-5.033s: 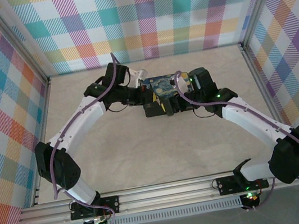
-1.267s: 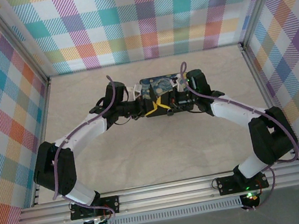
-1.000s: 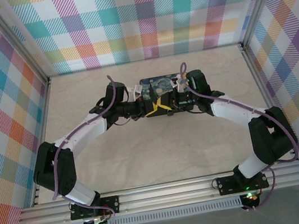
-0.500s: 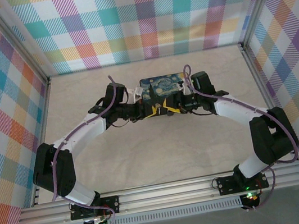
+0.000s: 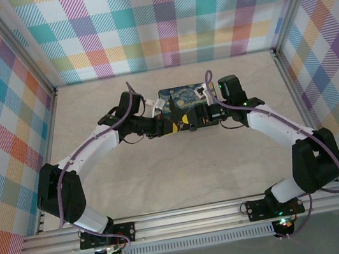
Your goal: Unlock the padlock with the key
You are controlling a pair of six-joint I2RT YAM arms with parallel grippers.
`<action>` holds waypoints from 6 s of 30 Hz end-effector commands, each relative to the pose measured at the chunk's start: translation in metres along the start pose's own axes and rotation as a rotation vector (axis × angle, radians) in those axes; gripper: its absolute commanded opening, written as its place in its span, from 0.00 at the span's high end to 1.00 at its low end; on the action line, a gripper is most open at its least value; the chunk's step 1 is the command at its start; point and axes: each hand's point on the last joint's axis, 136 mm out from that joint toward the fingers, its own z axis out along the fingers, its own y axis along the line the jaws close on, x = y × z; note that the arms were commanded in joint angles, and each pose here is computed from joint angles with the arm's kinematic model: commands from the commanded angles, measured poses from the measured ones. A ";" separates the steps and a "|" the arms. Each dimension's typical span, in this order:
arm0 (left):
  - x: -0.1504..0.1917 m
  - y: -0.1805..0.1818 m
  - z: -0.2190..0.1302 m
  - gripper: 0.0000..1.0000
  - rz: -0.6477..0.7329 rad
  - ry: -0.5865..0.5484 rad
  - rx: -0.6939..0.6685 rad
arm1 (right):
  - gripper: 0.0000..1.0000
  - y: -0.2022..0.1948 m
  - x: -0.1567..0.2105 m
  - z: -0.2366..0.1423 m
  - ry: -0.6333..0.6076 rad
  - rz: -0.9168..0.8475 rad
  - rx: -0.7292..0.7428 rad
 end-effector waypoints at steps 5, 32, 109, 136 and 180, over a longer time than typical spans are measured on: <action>0.002 -0.017 0.000 1.00 0.047 0.033 0.032 | 0.39 0.025 0.005 0.002 0.070 -0.097 -0.138; 0.011 -0.036 -0.003 1.00 0.109 0.075 0.080 | 0.37 0.017 0.007 0.002 0.070 -0.131 -0.127; -0.026 -0.005 -0.011 0.55 0.065 -0.175 0.006 | 0.97 0.002 -0.005 0.011 -0.181 0.320 -0.168; -0.019 -0.013 0.004 0.80 0.075 -0.095 0.061 | 0.96 0.010 -0.009 0.023 -0.140 0.318 -0.203; -0.050 -0.007 0.023 1.00 1.457 -0.206 -0.459 | 0.62 -0.021 -0.018 -0.008 -0.154 0.766 -0.017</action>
